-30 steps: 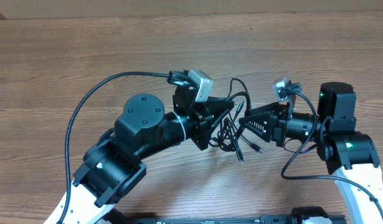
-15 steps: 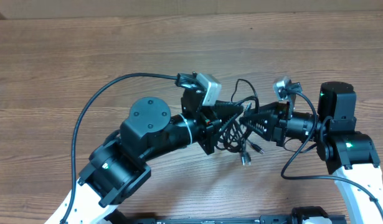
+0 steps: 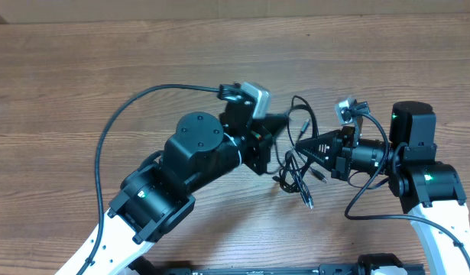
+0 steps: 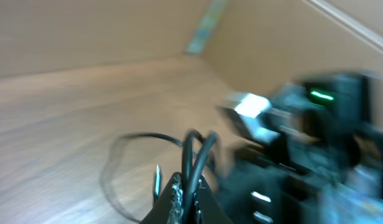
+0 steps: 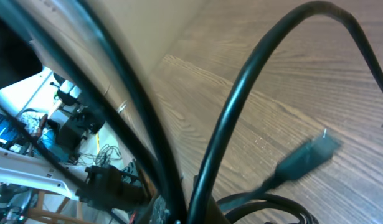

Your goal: Untangle cables

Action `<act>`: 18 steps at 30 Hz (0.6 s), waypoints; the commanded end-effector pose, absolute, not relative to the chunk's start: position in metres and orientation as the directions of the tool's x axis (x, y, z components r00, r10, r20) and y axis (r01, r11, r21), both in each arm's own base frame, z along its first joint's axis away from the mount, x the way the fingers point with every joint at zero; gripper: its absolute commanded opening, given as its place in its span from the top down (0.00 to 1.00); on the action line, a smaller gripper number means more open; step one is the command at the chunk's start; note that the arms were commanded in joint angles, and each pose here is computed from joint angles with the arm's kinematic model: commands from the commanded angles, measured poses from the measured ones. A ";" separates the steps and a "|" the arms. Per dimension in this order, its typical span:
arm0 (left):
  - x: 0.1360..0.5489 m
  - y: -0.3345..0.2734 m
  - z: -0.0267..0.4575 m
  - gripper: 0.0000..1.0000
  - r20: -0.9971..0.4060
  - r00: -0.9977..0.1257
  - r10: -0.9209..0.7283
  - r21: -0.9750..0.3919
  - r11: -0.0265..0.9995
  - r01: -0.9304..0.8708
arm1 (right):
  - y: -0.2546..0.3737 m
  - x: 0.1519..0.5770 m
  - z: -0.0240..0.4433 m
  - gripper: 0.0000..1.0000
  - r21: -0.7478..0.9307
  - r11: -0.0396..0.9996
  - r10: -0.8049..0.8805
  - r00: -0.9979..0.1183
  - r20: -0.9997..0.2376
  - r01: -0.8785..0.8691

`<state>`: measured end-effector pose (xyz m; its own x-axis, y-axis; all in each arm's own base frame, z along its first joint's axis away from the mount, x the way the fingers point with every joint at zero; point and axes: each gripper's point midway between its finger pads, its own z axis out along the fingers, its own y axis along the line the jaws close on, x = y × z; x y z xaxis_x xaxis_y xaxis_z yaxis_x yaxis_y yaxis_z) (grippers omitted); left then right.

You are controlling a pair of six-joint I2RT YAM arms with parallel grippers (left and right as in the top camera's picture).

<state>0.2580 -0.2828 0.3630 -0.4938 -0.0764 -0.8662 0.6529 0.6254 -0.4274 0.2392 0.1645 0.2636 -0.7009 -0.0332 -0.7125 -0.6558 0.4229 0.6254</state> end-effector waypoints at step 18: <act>0.294 -0.204 0.318 0.00 -0.875 -0.484 0.018 -0.157 0.934 0.319 | 0.151 0.257 0.255 0.96 0.663 0.553 0.055 -0.772 -0.633 -0.504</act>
<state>0.3090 -0.1702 0.3191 -0.4262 -0.0140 -0.9045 0.1294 0.9886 -0.0763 0.2426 0.1613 0.2580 -0.7353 -0.0137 -0.6776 -0.6060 0.4611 0.6482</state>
